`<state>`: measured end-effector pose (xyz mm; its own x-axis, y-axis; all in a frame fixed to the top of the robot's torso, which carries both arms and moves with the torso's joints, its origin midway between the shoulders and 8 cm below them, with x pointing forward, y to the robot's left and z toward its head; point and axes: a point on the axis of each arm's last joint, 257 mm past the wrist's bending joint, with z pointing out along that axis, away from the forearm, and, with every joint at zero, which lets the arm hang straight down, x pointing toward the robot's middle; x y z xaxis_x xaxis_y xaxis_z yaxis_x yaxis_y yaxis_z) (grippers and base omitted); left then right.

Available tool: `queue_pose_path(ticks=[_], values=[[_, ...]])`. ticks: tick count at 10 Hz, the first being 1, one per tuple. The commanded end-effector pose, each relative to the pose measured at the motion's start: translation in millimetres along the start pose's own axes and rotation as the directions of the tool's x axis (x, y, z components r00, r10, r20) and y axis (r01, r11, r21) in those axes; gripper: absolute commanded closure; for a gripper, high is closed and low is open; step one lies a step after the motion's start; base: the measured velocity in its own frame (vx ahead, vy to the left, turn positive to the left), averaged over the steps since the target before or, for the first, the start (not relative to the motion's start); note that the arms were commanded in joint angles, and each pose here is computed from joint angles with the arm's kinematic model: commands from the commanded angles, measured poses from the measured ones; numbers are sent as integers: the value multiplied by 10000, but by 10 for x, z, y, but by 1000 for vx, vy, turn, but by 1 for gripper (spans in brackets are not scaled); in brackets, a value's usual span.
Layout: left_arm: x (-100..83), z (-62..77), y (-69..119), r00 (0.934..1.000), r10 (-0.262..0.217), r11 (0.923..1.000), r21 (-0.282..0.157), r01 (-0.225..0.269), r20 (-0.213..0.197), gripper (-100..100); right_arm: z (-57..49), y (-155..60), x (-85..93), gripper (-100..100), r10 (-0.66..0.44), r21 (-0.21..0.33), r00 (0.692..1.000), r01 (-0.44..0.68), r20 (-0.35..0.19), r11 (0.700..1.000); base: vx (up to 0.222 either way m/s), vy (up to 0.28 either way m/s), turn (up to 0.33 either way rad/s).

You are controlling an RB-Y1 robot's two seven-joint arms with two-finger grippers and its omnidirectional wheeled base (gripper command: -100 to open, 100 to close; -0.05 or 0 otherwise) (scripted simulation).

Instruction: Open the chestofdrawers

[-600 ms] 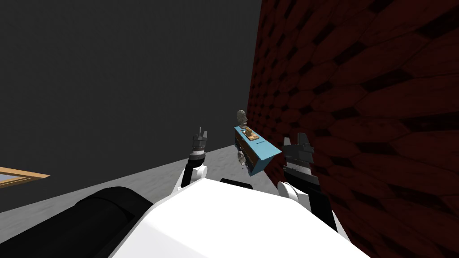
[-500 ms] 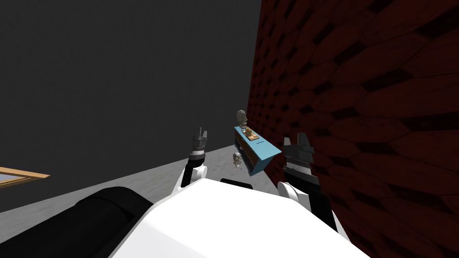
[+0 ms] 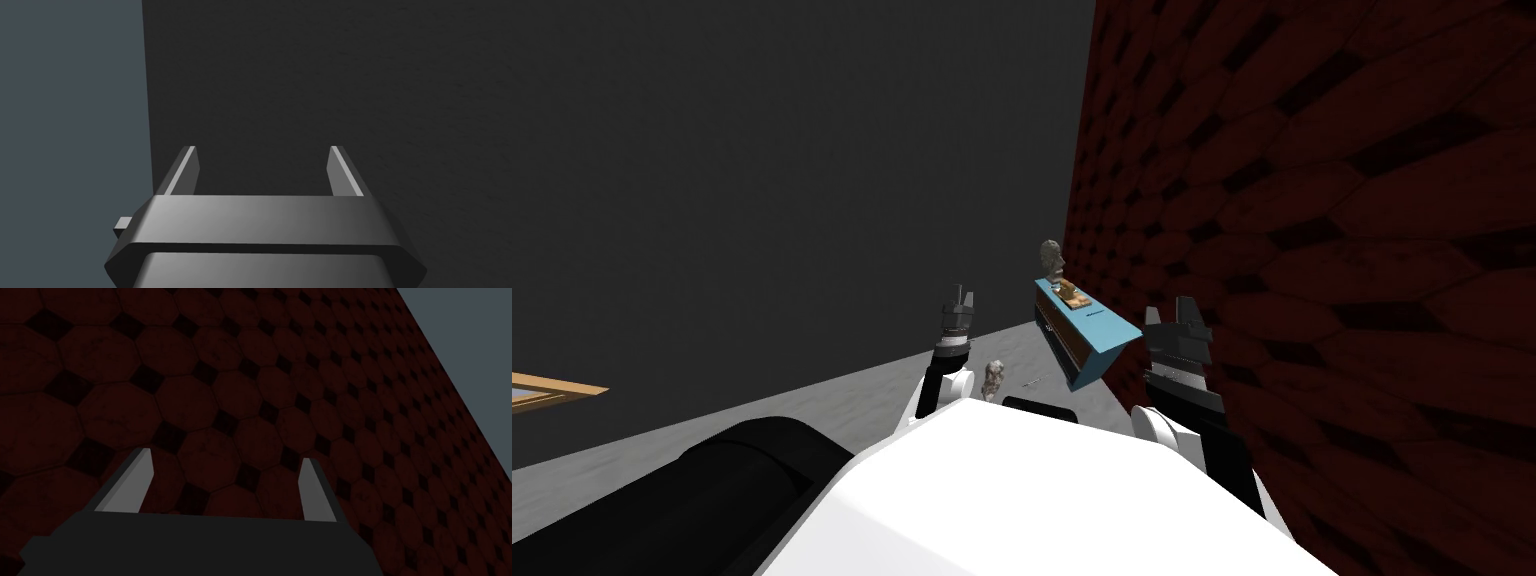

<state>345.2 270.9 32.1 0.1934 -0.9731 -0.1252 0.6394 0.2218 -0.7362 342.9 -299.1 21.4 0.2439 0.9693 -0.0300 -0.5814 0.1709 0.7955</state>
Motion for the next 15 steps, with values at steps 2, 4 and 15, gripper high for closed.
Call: queue_pose_path(ticks=[2,4,15], values=[[0,0,0,10000,0,10000,1,0,0,0,0,0,0,0,0,-1,10000,0,0,10000,0,0,0],[0,0,0,10000,0,10000,1,0,0,0,-22,-105,77,-100,-276,234,9985,287,-470,9993,3,4,57],[0,-1,3,10000,0,10000,-7,0,0,0,-892,-1905,387,-100,-2758,3144,8337,4559,-4784,8327,10,37,267]])
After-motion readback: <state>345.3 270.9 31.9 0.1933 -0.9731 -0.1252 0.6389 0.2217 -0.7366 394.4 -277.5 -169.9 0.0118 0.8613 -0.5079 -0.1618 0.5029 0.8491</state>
